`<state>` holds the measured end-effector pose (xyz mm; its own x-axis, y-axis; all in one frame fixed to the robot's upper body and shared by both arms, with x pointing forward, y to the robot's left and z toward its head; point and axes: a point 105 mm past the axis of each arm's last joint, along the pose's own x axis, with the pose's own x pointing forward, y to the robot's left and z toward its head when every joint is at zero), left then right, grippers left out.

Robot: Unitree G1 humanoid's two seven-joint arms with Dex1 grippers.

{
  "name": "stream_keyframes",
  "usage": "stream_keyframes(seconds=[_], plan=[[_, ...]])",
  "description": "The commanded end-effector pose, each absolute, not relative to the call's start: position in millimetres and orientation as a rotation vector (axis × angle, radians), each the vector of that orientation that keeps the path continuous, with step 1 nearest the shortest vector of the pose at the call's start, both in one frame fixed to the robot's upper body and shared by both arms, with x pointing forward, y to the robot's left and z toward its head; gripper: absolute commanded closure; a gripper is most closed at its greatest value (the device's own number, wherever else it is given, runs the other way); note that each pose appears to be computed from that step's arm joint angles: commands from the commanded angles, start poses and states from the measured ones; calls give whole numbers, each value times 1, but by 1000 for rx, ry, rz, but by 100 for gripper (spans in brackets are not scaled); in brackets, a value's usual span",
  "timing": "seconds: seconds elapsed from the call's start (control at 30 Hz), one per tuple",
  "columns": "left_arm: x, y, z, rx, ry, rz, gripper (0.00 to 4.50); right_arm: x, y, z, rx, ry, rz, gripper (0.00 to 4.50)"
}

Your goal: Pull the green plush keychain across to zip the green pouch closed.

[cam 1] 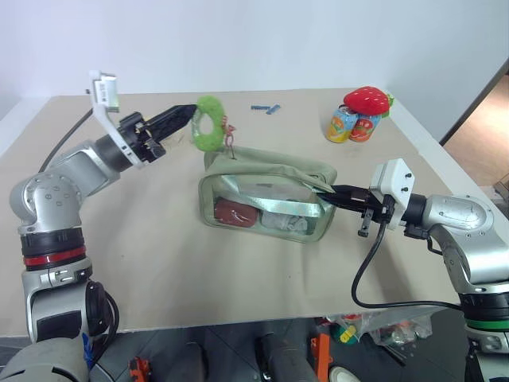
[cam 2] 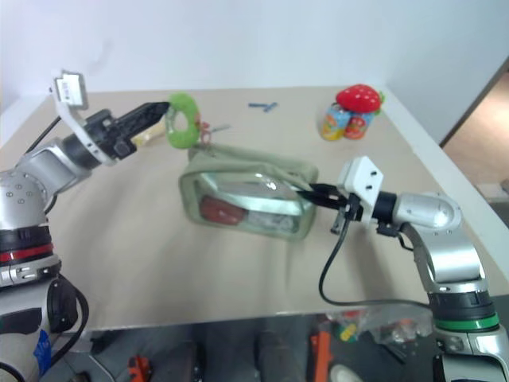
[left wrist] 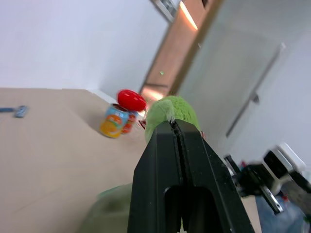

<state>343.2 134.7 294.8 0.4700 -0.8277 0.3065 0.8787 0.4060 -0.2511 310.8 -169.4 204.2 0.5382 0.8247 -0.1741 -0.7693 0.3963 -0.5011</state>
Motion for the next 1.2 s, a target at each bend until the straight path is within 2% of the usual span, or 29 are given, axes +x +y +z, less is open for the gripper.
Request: stream_keyframes(seconds=[0.03,0.2,0.4,0.6,0.83,0.87,1.03,1.17,1.2], plan=[[334,111,304,-317,-153,-1156,448,312,-169,202,-597,-95,1020,450],[340,88,288,-223,-64,-1185,448,312,-167,203,-600,-102,1022,450],[349,92,273,-130,11,-1149,448,312,-165,204,-601,-110,1018,450],[346,102,276,-86,33,-1146,269,311,-164,204,-600,-111,1016,450],[334,127,277,56,56,-1122,21,312,-163,204,-601,-113,1025,450],[331,134,274,80,68,-1109,7,312,-163,204,-601,-113,1025,450],[317,150,262,132,34,-1088,7,313,-163,204,-602,-111,1029,450],[320,152,240,165,31,-1053,7,314,-163,204,-602,-109,1032,450],[322,151,237,158,15,-1047,31,314,-163,204,-602,-108,1034,450]])
